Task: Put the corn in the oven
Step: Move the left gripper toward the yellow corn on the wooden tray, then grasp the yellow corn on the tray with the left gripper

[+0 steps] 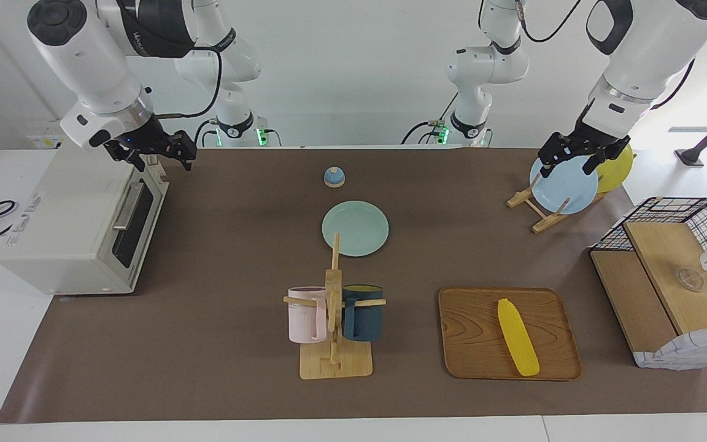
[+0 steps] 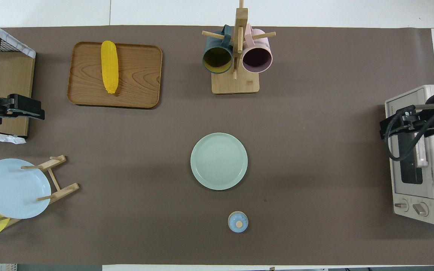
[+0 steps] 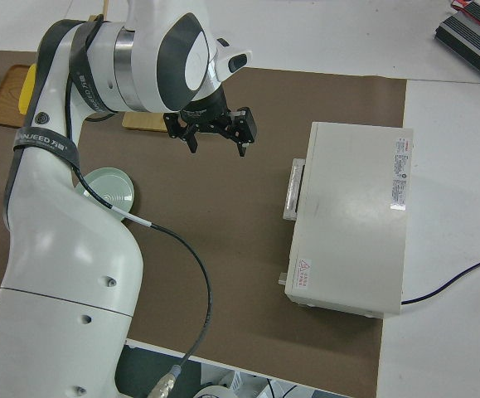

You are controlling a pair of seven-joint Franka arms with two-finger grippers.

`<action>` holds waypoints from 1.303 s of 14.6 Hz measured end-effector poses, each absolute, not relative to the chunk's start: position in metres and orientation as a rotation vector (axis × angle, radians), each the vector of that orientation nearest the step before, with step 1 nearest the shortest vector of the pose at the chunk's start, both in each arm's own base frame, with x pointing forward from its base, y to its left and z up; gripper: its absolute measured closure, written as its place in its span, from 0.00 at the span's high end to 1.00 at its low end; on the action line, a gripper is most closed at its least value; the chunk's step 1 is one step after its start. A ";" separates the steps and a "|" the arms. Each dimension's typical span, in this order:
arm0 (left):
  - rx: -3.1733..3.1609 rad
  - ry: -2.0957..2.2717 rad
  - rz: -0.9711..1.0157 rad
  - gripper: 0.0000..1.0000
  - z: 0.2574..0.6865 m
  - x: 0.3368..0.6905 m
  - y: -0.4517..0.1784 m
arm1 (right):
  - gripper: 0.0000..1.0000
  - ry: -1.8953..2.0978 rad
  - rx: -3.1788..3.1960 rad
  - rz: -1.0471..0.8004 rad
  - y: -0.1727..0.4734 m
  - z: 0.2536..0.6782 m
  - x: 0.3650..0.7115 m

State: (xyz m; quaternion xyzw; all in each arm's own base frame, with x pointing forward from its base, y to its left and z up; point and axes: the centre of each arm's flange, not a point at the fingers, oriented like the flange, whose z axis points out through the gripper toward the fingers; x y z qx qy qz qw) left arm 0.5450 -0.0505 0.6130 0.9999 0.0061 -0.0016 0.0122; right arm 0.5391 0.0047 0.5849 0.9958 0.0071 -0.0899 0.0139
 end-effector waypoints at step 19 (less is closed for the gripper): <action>3.041 0.015 0.006 1.00 0.502 0.638 -0.085 | 0.68 -0.017 3.107 -0.287 -0.022 0.585 0.536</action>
